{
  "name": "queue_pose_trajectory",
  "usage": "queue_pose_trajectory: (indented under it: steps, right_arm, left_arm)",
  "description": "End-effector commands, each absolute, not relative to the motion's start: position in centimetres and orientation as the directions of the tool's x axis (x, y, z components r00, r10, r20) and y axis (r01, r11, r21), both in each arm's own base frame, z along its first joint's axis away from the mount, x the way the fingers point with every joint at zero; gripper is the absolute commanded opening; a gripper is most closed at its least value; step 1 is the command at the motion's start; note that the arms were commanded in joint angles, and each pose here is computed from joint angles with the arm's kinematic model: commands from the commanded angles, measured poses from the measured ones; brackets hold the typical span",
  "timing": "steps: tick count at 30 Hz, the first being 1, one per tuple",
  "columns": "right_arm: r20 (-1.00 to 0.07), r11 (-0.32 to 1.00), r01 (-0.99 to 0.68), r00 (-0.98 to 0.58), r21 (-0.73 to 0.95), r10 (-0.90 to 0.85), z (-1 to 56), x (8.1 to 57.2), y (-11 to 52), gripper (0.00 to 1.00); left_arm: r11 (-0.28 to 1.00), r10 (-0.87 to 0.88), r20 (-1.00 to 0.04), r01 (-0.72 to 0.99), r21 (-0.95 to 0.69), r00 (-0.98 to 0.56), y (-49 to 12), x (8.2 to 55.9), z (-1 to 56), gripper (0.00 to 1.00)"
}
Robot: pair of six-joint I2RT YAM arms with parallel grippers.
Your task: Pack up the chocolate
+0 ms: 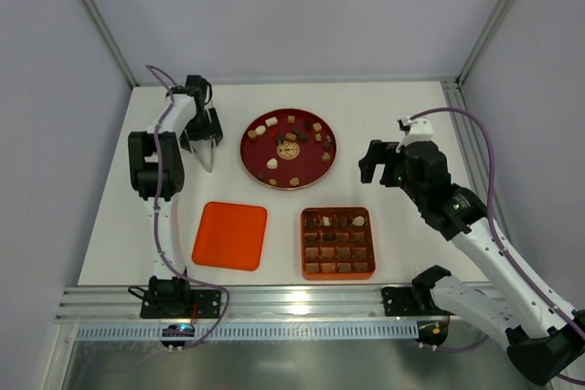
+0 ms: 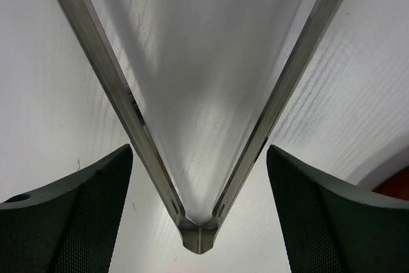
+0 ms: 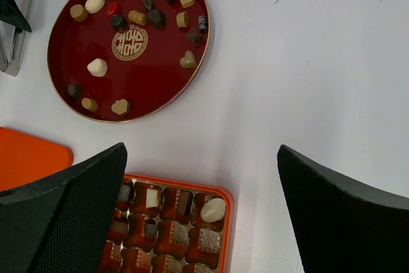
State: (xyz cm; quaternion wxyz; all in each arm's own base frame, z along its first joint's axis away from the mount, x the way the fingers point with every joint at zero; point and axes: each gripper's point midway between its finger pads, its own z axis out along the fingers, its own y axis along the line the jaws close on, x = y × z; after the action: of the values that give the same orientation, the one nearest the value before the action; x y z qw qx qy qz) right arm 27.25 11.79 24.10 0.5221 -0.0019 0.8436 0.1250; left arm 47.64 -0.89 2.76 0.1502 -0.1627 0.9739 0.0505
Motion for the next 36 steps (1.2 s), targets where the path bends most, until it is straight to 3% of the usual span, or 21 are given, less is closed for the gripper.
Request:
queue_pose_trajectory:
  steps: [1, 9, 17, 26, 36]
  right_arm:
    - [-0.899, 0.964, -0.147, -0.416, 0.220, 0.141, 25.2, 27.5, 11.9, 1.00]
    - [-0.900, 0.965, -0.148, -0.414, 0.215, 0.137, 25.3, 27.5, 11.9, 1.00]
    - [-0.899, 0.967, -0.152, -0.420, 0.206, 0.126, 25.2, 27.2, 11.7, 1.00]
    - [-0.885, 0.956, -0.191, -0.451, 0.221, 0.115, 24.3, 26.8, 12.6, 1.00]
    - [-0.865, 0.938, -0.231, -0.486, 0.260, 0.120, 22.9, 26.4, 13.7, 1.00]
  left_arm:
    - [0.946, -0.288, -0.408, -0.323, 0.019, -0.866, -0.4, 49.5, 7.2, 0.84]
    - [0.949, -0.282, -0.474, -0.314, -0.013, -0.834, -0.5, 49.3, 12.5, 0.86]
    - [0.959, -0.268, -0.496, -0.277, -0.056, -0.826, -1.5, 44.6, 16.3, 0.76]
    - [0.975, -0.223, -0.440, -0.209, -0.080, -0.870, -4.9, 36.8, 16.0, 0.67]
    - [0.984, -0.177, -0.301, -0.168, -0.054, -0.937, -6.3, 29.4, 11.1, 0.52]
